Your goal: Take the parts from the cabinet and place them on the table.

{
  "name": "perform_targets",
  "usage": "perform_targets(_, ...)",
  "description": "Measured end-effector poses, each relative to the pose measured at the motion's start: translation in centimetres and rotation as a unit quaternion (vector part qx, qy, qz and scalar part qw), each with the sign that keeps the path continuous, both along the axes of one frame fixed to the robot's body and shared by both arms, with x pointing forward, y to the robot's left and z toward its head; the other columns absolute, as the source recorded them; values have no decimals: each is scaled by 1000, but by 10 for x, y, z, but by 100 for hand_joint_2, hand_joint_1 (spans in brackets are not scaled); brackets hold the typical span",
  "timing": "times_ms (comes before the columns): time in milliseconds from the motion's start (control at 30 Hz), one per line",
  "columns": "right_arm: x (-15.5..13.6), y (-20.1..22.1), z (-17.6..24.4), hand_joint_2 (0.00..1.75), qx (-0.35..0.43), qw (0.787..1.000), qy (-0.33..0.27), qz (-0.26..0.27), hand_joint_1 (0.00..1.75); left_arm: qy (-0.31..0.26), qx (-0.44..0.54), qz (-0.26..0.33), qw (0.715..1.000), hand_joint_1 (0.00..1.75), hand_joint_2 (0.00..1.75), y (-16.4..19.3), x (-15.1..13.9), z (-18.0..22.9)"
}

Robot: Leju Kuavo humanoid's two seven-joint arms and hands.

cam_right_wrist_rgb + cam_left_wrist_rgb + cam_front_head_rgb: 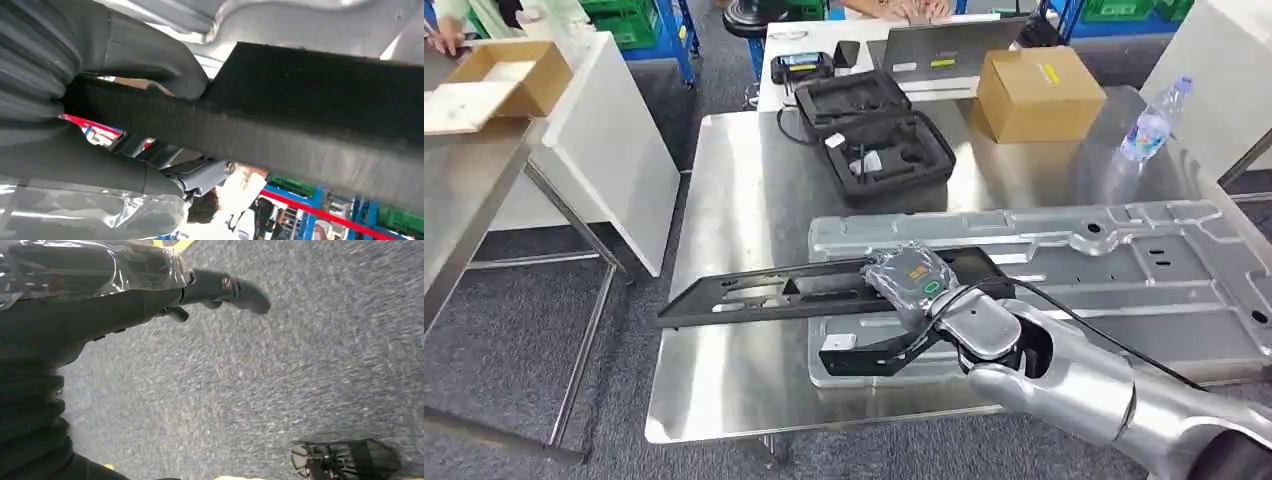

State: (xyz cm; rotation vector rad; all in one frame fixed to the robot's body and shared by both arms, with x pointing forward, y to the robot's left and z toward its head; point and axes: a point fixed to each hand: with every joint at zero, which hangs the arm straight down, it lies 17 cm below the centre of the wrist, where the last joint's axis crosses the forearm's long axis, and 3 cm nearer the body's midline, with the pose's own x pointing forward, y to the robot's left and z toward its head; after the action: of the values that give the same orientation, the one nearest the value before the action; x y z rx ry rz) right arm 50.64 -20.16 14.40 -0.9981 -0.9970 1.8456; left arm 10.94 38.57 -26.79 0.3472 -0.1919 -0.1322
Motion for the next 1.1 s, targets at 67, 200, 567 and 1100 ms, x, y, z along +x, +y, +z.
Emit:
perform_targets(67, -2, -2, -4, 175, 3, 1000, 5, -2, 175, -4, 0, -2, 1000, 0, 175, -1, 4, 1)
perform_targets(200, -6, -7, -14, 175, 3, 1000, 13, -4, 175, -19, 16, -2, 1000, 0, 175, 4, 8, 3)
perform_targets(567, -9, -3, -15, 175, 23, 1000, 13, -2, 175, -46, 34, -1, 998, 0, 175, 15, 19, 8)
perform_targets(1100, -14, -2, -18, 0, 26, 1000, 15, -3, 0, -43, 54, 17, 997, 0, 0, 25, 18, 11)
